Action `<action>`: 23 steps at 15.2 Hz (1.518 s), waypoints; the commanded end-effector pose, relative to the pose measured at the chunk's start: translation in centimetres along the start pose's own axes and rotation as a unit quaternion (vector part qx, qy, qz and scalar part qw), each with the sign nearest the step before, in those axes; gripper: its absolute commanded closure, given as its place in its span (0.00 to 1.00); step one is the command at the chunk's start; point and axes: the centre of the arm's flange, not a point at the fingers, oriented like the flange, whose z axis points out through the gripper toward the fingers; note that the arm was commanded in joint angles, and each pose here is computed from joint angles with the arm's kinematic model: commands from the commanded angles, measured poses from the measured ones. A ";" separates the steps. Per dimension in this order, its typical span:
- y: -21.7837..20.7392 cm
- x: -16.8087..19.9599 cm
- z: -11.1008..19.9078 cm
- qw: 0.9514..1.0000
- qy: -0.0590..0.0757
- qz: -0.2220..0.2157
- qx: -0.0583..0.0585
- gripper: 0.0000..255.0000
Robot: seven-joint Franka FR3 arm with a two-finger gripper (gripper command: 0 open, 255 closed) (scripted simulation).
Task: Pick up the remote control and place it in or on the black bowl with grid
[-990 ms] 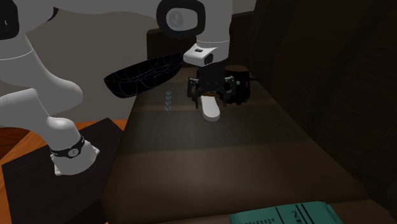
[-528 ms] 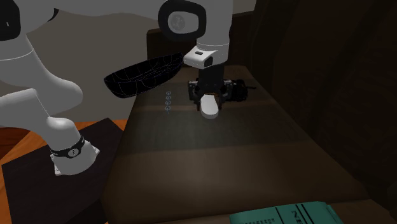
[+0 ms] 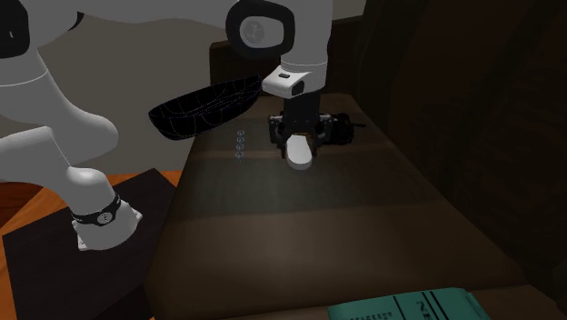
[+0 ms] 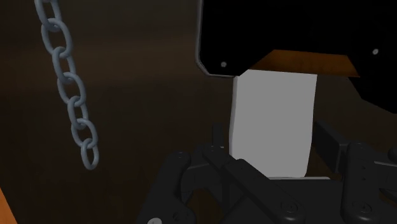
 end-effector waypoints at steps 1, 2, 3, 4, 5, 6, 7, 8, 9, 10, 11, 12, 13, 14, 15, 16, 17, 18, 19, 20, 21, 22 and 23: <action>0.0 0.0 0.0 1.000 0.000 0.000 0.000 1.00; 0.0 0.0 -0.5 1.000 0.000 0.000 0.000 1.00; 0.0 0.0 -1.0 1.000 0.000 0.000 0.000 1.00; 0.0 0.0 -1.5 1.000 0.000 0.000 0.000 1.00; 0.0 0.0 -2.1 1.000 0.000 0.000 0.000 1.00; 0.1 0.0 -2.6 1.000 0.000 0.000 0.000 1.00; 0.1 0.0 -3.1 1.000 0.000 0.000 0.000 1.00; 0.1 0.0 -3.7 1.000 0.000 0.000 0.000 1.00; 0.1 0.0 -4.2 1.000 0.000 0.000 0.000 1.00; 0.1 0.0 -4.7 1.000 0.000 0.000 0.000 1.00; 0.1 0.0 -5.2 1.000 0.000 0.000 0.000 1.00; 0.1 0.0 -5.8 1.000 0.000 0.000 0.000 1.00; 0.1 0.0 -6.3 1.000 0.000 0.000 0.000 1.00; 0.1 0.0 -6.8 1.000 0.000 0.000 0.000 1.00; 0.1 0.0 -7.3 1.000 0.000 0.000 0.000 1.00; 0.1 -0.1 -7.9 1.000 0.000 0.000 0.000 1.00; 0.1 -0.1 -8.4 1.000 0.000 0.000 0.000 1.00; 0.1 -0.1 -8.9 1.000 0.000 0.000 0.000 1.00; 0.1 -0.1 -9.5 1.000 0.000 0.000 0.000 1.00; 0.1 -0.1 -10.0 1.000 0.000 0.000 0.000 1.00; 0.1 -0.1 -10.5 1.000 0.000 0.000 0.000 1.00; 0.1 -0.1 -11.0 1.000 0.000 0.000 0.000 1.00; 0.1 -0.1 -11.6 1.000 0.000 0.000 0.000 1.00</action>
